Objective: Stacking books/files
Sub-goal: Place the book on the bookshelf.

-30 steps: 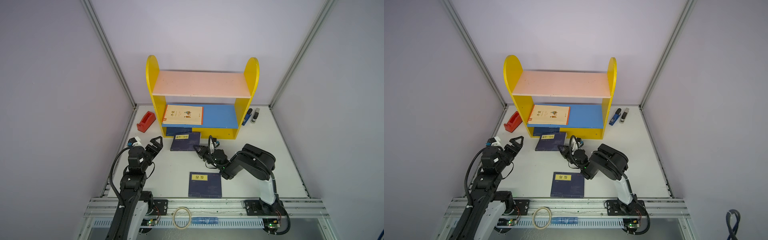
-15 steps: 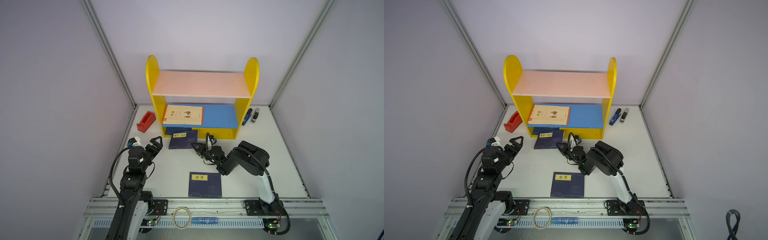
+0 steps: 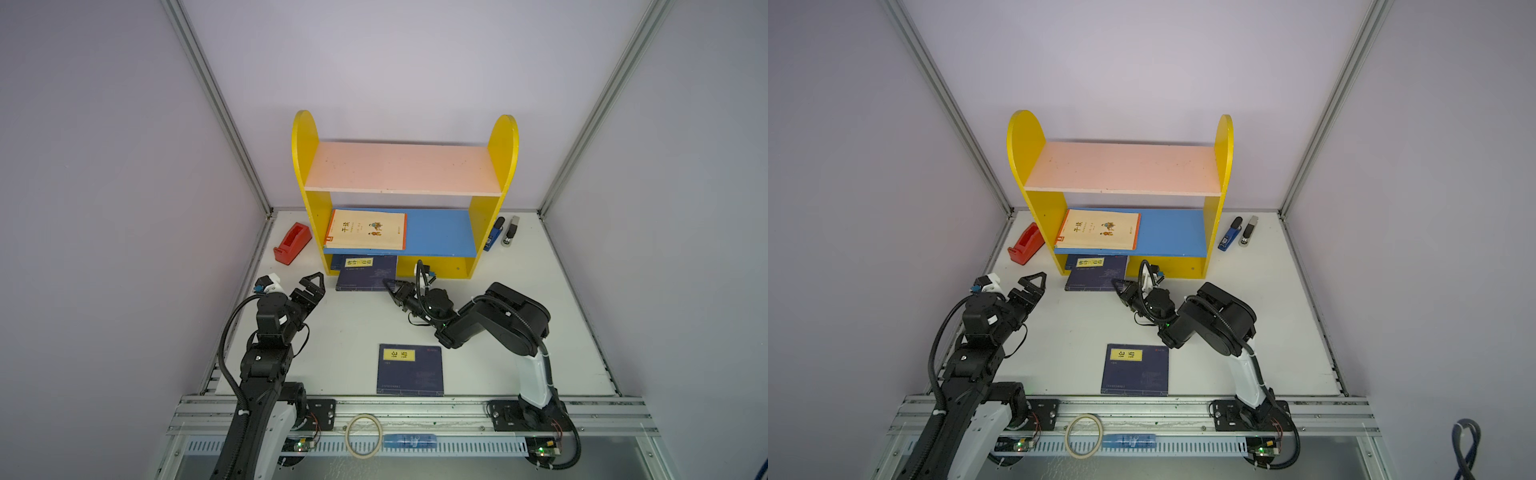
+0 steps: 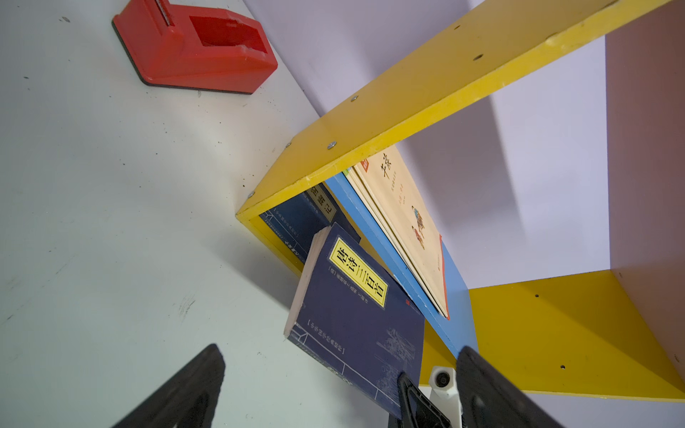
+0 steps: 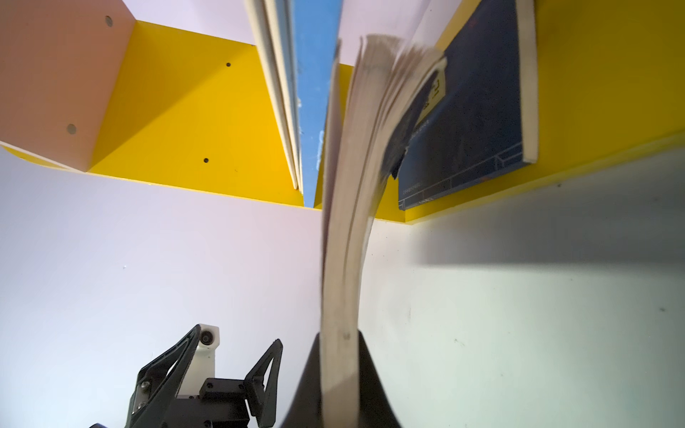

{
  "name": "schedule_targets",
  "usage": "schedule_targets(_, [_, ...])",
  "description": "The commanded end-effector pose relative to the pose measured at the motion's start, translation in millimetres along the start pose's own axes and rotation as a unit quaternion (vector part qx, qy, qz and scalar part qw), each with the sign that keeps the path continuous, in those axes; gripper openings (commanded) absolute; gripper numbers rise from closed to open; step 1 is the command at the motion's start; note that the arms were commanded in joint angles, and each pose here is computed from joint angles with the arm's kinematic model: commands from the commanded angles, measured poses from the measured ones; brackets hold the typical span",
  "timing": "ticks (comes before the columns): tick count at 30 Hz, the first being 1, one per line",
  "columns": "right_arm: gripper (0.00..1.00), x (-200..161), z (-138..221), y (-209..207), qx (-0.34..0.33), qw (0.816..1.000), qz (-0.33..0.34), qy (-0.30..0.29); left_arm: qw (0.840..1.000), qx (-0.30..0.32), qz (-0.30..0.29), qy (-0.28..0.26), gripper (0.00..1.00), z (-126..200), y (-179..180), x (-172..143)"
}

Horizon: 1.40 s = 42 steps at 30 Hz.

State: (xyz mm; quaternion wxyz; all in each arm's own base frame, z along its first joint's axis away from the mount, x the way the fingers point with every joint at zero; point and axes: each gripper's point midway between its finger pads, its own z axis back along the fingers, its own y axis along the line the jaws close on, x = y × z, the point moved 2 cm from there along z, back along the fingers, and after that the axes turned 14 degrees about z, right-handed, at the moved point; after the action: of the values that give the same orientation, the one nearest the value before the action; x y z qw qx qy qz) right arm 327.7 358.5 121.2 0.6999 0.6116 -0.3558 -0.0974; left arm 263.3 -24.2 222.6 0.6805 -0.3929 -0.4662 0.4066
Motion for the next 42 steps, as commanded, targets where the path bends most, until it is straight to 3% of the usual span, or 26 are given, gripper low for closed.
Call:
schedule_targets(1, [0.0, 8, -4, 6, 0.023, 0.999, 0.002, -0.022, 1.0, -0.01, -0.009, -0.002, 1.0, 1, -6, 2])
schedule_targets(28, [0.0, 29, -56, -42, 0.024, 0.999, -0.035, -0.03, 1.0, -0.009, -0.01, -0.003, 1.0, 2, -6, 2])
schedule_targets(42, [0.0, 34, -84, -73, 0.001, 0.998, -0.058, 0.005, 1.0, -0.01, -0.008, 0.0, 1.0, 2, -6, 1])
